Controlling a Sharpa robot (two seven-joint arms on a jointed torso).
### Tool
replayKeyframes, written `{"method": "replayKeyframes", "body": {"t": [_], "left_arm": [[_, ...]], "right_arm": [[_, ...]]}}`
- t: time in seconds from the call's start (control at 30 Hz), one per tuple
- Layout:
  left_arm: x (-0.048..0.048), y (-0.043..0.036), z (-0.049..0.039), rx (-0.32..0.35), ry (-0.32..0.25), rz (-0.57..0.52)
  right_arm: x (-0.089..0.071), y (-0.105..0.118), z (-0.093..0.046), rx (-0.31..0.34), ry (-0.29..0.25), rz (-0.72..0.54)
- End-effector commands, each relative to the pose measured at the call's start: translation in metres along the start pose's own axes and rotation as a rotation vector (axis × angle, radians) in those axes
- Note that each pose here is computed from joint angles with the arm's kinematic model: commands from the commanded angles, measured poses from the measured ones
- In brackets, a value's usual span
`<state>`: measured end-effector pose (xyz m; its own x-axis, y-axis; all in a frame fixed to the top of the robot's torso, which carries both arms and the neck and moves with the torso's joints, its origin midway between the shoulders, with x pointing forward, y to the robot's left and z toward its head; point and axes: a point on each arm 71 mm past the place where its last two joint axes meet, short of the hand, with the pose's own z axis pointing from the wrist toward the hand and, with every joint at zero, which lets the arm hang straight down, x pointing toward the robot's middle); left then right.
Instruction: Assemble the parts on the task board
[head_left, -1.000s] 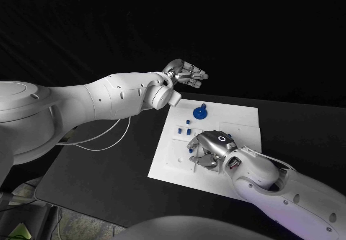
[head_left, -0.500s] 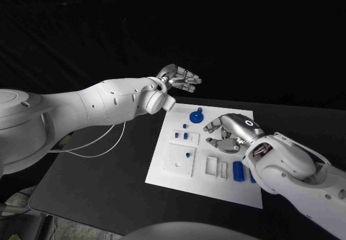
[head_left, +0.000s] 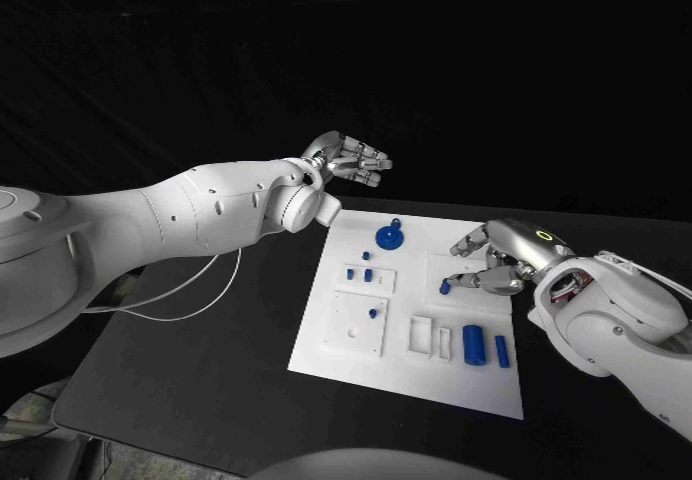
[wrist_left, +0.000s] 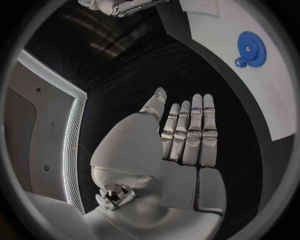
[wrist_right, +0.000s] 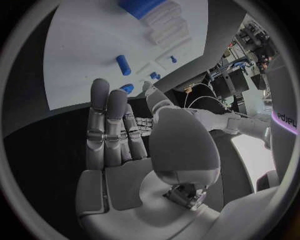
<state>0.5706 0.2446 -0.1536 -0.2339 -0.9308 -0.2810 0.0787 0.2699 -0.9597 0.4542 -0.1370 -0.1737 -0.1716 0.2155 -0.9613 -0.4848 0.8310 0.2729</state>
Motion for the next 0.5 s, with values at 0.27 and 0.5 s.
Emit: {"method": "replayKeyframes", "body": {"t": [0.27,0.5], "left_arm": [[0.0036,-0.0022,0.0005,0.026,0.015,-0.003],[0.0037,-0.0019,0.0008,0.024,0.017,-0.003]], "right_arm": [[0.012,-0.002,0.007,0.033,0.113,-0.127],[0.019,-0.001,0.012,0.032,0.116,-0.146]]}}
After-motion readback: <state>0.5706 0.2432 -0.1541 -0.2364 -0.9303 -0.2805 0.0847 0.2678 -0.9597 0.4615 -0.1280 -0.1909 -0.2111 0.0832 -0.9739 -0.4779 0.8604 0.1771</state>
